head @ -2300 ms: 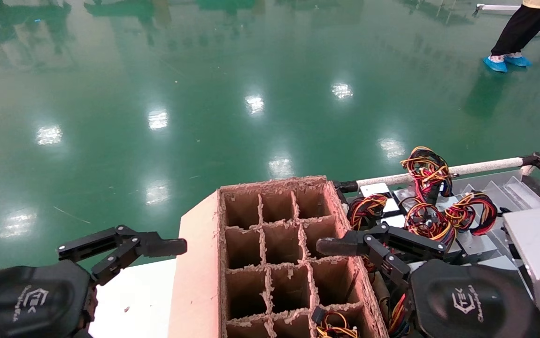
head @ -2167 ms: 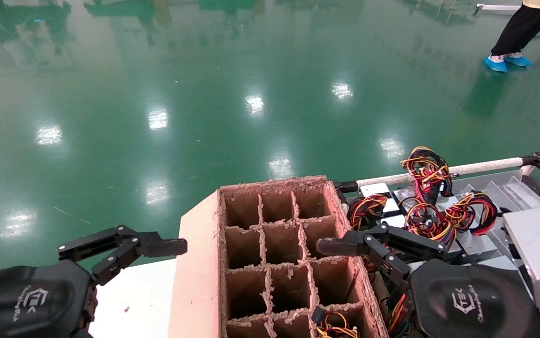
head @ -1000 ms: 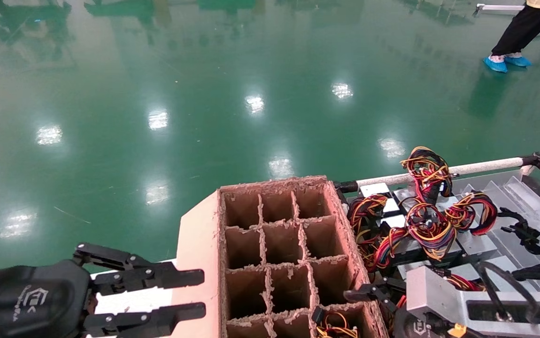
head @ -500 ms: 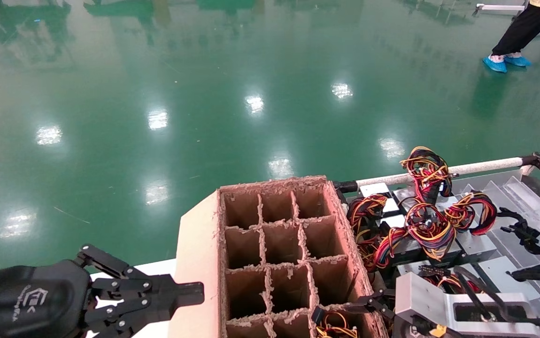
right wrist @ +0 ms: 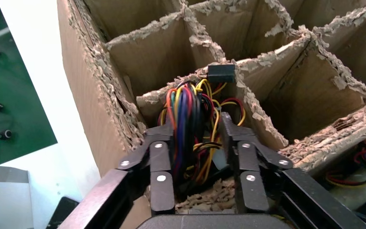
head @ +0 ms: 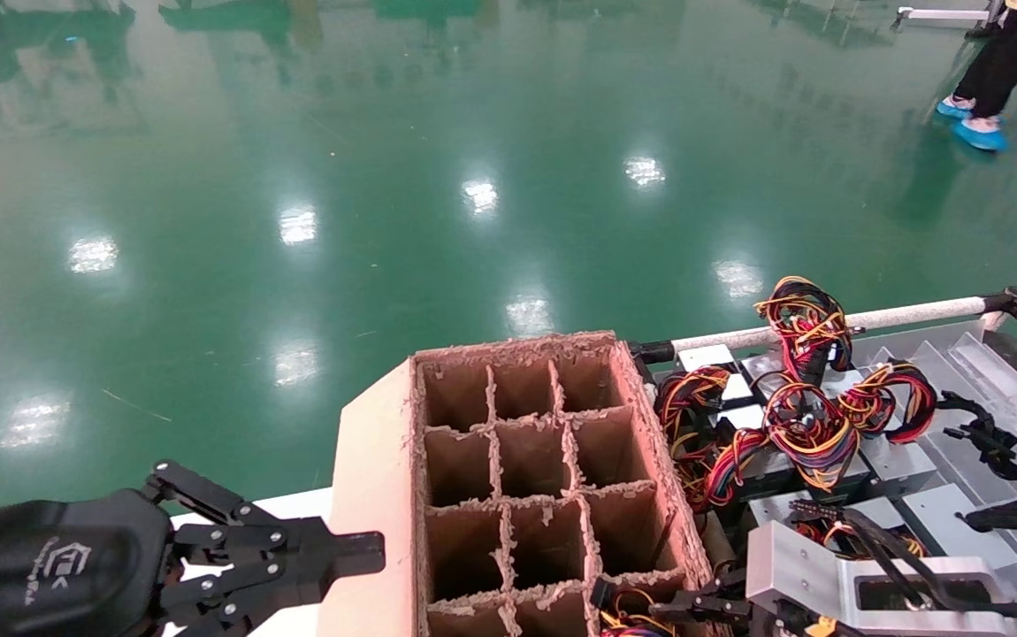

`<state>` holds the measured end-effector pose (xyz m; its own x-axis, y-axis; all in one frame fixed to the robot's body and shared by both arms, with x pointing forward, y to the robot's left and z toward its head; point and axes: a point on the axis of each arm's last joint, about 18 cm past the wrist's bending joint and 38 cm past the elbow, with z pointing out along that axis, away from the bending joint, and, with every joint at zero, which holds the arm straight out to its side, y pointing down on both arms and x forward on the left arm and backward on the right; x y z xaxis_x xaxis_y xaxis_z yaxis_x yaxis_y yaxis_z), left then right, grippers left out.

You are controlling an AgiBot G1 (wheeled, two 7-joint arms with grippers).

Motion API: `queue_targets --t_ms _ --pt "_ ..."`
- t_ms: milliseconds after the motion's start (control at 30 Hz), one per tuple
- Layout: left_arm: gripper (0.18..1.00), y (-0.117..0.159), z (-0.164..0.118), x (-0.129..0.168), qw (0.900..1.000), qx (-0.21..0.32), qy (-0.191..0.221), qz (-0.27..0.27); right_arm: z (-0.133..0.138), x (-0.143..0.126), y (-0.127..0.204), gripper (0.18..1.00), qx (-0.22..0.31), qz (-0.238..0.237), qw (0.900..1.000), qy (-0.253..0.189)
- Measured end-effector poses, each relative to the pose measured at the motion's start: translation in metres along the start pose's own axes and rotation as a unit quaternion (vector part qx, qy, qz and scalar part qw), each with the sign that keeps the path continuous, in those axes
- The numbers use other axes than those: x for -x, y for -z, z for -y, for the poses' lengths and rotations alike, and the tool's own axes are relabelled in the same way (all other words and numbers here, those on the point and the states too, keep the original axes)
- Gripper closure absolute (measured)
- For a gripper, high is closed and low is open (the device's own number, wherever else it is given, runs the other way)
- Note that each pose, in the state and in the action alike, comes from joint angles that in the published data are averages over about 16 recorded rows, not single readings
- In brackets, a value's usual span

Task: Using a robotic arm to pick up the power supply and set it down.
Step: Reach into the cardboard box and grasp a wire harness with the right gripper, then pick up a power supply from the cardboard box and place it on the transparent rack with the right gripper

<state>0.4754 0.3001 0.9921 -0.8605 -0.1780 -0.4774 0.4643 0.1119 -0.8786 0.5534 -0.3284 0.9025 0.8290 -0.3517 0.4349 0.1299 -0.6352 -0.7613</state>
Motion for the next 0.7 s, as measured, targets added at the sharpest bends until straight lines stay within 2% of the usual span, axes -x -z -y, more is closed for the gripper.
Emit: queue_targets --t_ms 333,700 --pt "0.993 0.000 0.000 0.000 1.0000 0.000 0.000 0.000 0.001 0.001 0.004 0.869 0.011 0.006 1.000 0.004" --pt "0.976 0.000 0.000 0.000 1.0000 0.000 0.000 0.000 0.013 0.000 0.019 0.964 -0.003 0.004 1.000 0.017"
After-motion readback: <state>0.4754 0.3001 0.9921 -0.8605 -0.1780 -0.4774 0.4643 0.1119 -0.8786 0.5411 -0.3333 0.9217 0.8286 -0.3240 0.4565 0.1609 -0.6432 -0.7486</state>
